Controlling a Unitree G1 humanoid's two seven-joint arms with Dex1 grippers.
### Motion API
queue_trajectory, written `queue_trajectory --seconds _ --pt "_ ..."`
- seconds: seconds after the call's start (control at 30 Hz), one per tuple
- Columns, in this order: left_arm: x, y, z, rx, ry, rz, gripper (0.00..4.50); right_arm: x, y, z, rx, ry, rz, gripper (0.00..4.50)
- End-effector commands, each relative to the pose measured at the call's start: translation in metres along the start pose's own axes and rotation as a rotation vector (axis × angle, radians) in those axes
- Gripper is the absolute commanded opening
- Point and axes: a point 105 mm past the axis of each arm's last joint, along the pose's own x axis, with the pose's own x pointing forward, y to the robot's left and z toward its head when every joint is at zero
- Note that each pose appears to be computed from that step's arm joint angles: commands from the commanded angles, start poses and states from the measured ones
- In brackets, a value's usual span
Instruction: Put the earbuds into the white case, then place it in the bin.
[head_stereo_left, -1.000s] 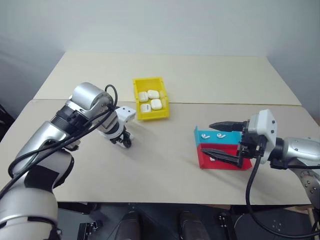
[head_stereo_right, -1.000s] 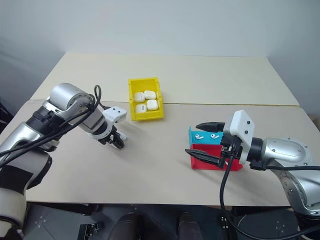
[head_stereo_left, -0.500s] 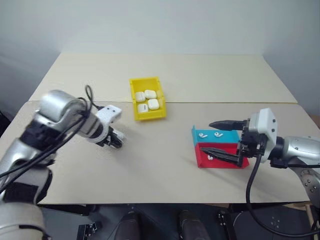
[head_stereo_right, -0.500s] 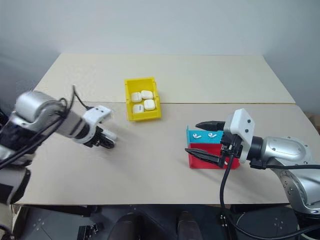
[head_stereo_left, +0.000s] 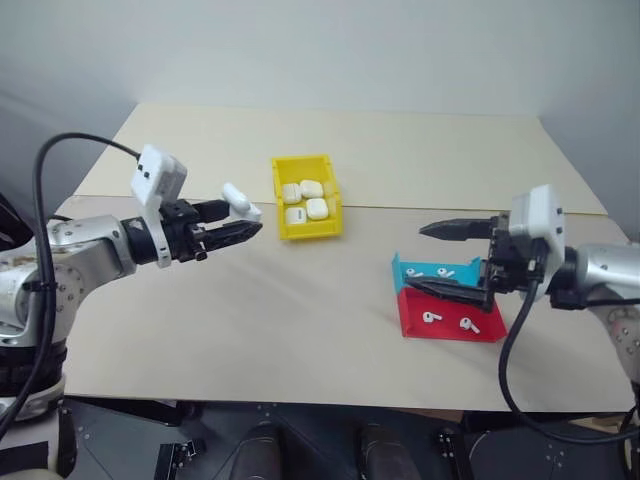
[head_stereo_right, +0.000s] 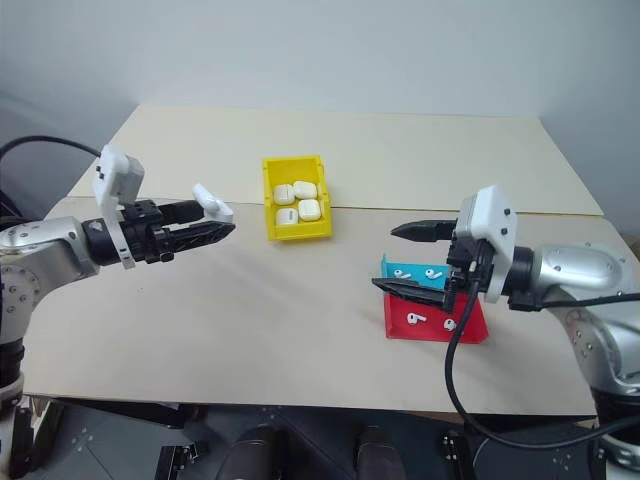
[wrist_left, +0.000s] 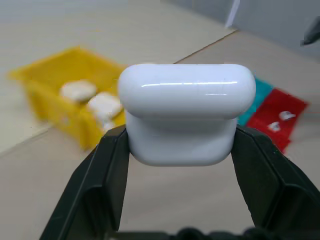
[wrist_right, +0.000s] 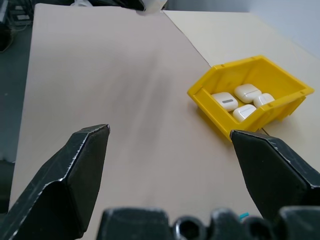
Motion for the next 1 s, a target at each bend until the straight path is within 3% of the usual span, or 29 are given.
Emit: queue_trajectory --seconds 0.03,0.17,0.33,0.5,0.67,1.0 --pt "0.007 -0.019 0.012 0.146 -0.144 -0.186 2.78 -0.004 -0.004 0.005 -0.051 0.075 0.041 4.5" --pt "0.022 -0.029 0.013 0.173 -0.212 -0.247 2.78 -0.011 -0.01 -0.002 -0.096 0.206 0.063 4.5" --pt "0.029 -0.053 0.017 0.194 -0.278 -0.365 2.78 -0.024 -0.019 -0.012 -0.103 0.49 0.072 4.5" --pt "0.037 -0.064 0.016 0.19 -0.301 -0.406 2.78 -0.028 -0.011 -0.027 -0.116 0.644 0.19 4.5" --pt "0.043 -0.071 0.014 0.19 -0.306 -0.427 2.78 -0.028 -0.014 -0.062 -0.087 0.784 0.178 3.35" --pt "0.043 -0.079 0.007 0.172 -0.313 -0.43 2.78 -0.039 -0.014 -0.094 0.107 0.978 0.073 3.35"
